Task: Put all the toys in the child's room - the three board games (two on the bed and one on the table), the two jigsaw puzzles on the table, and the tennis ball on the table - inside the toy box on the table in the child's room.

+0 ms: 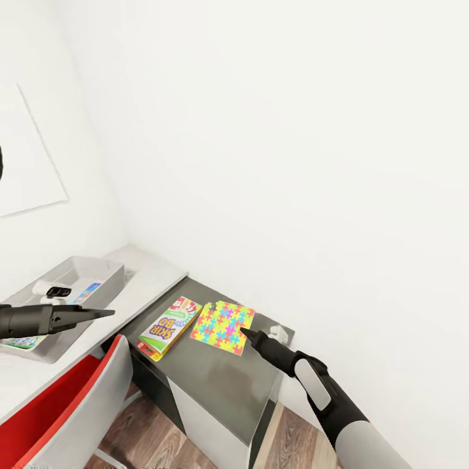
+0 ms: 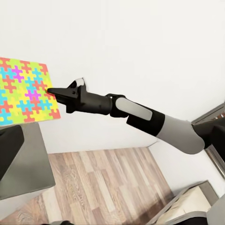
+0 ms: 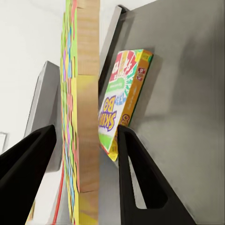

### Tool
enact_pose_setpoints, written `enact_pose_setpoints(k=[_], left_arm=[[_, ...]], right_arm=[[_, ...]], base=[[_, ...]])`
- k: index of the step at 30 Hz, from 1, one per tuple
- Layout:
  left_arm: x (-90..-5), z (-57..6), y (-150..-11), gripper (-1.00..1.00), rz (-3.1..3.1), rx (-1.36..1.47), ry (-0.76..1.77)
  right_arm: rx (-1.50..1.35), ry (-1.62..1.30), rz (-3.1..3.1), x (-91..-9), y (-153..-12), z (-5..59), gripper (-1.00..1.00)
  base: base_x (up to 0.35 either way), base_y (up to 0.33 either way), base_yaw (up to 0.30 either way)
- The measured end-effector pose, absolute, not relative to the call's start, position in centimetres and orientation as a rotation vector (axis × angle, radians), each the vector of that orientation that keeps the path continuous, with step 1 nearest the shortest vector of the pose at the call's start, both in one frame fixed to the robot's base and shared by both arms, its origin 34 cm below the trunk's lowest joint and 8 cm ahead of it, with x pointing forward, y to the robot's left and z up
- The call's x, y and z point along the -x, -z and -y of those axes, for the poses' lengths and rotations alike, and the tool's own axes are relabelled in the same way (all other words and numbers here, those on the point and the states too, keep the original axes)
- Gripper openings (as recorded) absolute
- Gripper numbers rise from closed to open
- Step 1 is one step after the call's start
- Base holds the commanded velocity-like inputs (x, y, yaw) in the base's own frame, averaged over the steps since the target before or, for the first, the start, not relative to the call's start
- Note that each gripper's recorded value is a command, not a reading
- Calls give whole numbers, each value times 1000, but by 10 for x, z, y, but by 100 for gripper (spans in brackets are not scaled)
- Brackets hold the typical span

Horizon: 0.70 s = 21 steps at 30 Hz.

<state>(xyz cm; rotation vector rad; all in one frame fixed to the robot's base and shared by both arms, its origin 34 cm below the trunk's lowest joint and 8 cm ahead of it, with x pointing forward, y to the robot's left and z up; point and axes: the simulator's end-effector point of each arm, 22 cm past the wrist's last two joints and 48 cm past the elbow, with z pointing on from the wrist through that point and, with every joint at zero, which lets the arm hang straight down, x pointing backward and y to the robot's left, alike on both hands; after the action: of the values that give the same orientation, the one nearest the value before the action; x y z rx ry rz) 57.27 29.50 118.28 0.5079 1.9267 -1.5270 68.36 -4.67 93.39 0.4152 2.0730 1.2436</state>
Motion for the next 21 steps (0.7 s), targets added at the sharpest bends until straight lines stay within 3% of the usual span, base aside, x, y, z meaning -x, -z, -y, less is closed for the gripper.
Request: enact_pose_setpoints(k=[14,21], left_arm=[[-572,-299,-1189,100,-1915,-498,1525],[-572,-301,-1190,100,-1913,-494,1524]], right_arm=[[-407,-1249,-2065,-684,-940,43,-100],[-404,-1248,-2062,-684,-942,43,-100]], base=[[0,0,267],[-150,117,272]])
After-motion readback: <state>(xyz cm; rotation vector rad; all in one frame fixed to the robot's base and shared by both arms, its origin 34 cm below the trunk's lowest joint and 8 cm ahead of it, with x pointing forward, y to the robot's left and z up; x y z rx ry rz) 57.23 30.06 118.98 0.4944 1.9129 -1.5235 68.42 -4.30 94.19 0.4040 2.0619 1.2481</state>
